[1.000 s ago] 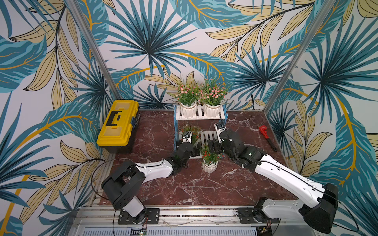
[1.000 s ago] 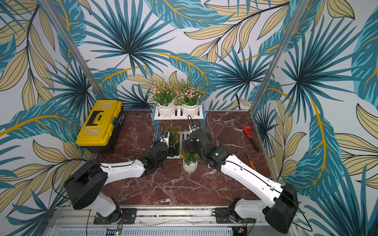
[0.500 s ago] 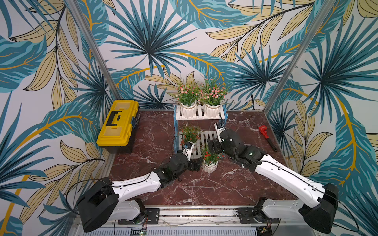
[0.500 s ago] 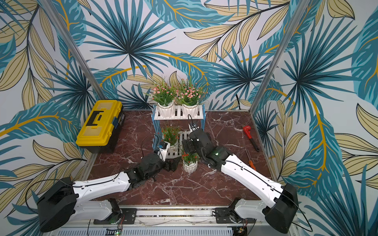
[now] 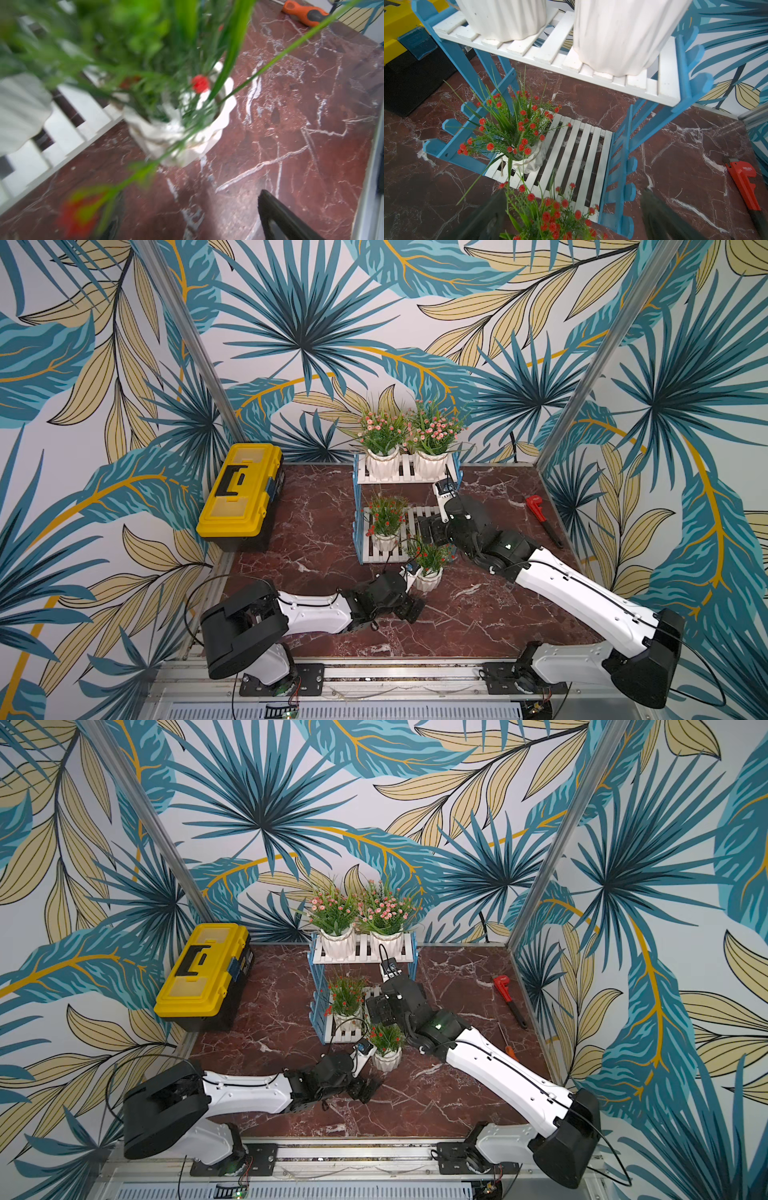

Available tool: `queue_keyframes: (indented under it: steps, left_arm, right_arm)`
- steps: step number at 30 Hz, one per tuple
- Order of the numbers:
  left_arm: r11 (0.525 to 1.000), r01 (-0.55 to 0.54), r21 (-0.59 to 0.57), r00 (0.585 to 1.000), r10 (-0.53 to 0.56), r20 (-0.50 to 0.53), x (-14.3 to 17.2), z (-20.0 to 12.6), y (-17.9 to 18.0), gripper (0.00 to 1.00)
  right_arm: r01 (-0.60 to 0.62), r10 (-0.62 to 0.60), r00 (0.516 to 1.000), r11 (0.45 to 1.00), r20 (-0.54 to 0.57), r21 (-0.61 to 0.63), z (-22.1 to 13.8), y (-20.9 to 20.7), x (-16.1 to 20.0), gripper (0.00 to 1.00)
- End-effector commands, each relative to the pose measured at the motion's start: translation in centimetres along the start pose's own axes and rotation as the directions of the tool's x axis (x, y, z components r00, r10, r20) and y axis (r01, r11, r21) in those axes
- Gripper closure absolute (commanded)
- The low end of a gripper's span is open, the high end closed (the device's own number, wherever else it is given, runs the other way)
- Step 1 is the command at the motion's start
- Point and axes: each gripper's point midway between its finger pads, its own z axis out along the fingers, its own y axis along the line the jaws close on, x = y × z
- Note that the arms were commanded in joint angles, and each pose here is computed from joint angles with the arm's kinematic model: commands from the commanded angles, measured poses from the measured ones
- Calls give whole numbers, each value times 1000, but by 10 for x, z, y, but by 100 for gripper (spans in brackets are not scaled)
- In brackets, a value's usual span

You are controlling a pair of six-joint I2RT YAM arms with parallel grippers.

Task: Place the baby's breath potted plants on the rack by color
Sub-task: Pick up the baby's breath potted plant from the center of the board.

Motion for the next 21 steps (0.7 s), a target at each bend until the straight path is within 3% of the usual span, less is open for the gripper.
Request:
queue_keyframes:
  steps: [1,14,21]
  left_arm:
    - [1000,-1,-27,993,4,116,-39,5,-1,0]
    - [998,27,-48,996,-22,90,-40,31,14,0]
    - [999,-6,-34,998,8,66,-39,42,22,1]
  right_arm:
    - [3,-3,1000,1000,-11,-10,-1,3,-1,0]
    - [-5,5,1000,1000,2,-11,0,4,-5,1]
    - [-12,11,999,1000,45,24,-22,-12,-15,1]
